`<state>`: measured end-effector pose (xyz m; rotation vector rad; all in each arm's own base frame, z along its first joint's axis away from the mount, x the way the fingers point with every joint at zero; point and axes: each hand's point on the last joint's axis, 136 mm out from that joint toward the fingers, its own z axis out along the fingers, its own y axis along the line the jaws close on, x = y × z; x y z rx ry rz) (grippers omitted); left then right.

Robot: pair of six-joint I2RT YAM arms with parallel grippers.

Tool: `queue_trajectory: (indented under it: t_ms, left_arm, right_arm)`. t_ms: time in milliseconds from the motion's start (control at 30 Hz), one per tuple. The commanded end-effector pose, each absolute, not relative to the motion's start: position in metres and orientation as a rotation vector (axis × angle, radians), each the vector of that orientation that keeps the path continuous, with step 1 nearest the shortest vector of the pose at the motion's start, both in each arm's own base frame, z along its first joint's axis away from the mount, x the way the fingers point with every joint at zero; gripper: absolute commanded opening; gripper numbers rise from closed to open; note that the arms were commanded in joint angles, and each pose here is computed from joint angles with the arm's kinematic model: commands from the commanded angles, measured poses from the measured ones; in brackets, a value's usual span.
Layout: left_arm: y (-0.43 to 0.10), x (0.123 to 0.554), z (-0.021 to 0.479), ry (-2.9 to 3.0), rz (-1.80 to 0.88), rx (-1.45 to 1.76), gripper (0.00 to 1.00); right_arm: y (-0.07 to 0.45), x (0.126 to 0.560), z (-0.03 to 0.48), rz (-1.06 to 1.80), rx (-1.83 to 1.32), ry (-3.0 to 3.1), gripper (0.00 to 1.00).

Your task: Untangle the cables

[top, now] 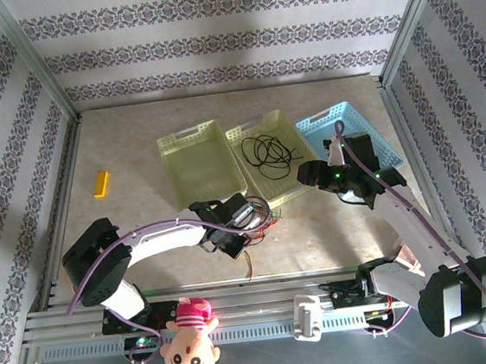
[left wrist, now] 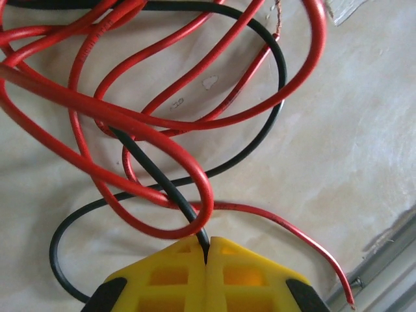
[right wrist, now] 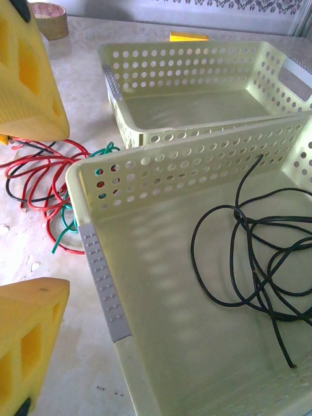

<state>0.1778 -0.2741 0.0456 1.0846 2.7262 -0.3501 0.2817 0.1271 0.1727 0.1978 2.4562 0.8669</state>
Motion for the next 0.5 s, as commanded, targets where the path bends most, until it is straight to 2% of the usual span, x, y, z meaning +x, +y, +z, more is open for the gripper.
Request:
queue_trajectory:
  t_ms: [0,267,467]
  left_arm:
    - [-0.288,0.181,0.092,2.600,-0.433,1.119,0.00]
    - [-0.319,0.195,0.186,2.345,-0.612,1.120,0.00]
    - [-0.330,0.231,0.271,2.090,-0.659,0.971,0.00]
  right_arm:
    - [0.127,0.283,0.183,0.876,0.180,2.422,0.57]
    - [0.125,0.285,0.184,0.873,0.197,2.413,0.57]
    - [0.112,0.287,0.184,0.831,0.262,2.392,0.57]
